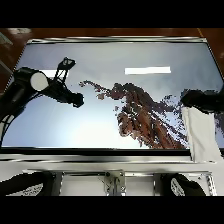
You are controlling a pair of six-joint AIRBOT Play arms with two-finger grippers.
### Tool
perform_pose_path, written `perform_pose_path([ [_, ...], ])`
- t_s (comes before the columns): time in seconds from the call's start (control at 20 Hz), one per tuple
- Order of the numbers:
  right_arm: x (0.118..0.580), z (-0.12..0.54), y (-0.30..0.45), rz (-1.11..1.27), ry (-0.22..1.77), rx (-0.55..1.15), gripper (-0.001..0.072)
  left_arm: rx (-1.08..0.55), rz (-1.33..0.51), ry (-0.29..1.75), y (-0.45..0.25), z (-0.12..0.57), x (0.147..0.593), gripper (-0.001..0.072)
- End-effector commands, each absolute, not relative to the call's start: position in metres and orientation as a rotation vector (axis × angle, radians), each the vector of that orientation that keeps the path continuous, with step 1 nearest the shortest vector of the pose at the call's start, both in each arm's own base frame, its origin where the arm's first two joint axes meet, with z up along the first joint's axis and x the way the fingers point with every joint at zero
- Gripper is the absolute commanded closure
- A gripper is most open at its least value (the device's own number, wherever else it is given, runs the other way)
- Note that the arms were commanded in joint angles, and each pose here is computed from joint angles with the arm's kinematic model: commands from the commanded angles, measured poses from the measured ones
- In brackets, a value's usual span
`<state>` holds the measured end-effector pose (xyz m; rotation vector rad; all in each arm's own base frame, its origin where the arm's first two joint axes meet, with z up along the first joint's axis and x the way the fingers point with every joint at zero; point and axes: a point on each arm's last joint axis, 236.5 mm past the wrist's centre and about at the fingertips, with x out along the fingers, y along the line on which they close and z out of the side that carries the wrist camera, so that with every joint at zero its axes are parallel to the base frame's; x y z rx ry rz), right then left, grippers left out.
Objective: Fold the shirts.
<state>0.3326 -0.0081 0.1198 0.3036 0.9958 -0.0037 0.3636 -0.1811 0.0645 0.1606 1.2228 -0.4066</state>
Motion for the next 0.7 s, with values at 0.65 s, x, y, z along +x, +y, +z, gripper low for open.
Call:
perform_pose_path([
  [0.65,0.336,0.098,0.034,0.03,1.085,0.272,0.0121,0.269,-0.293,1.31,-0.156,0.04,0.362,0.0108],
])
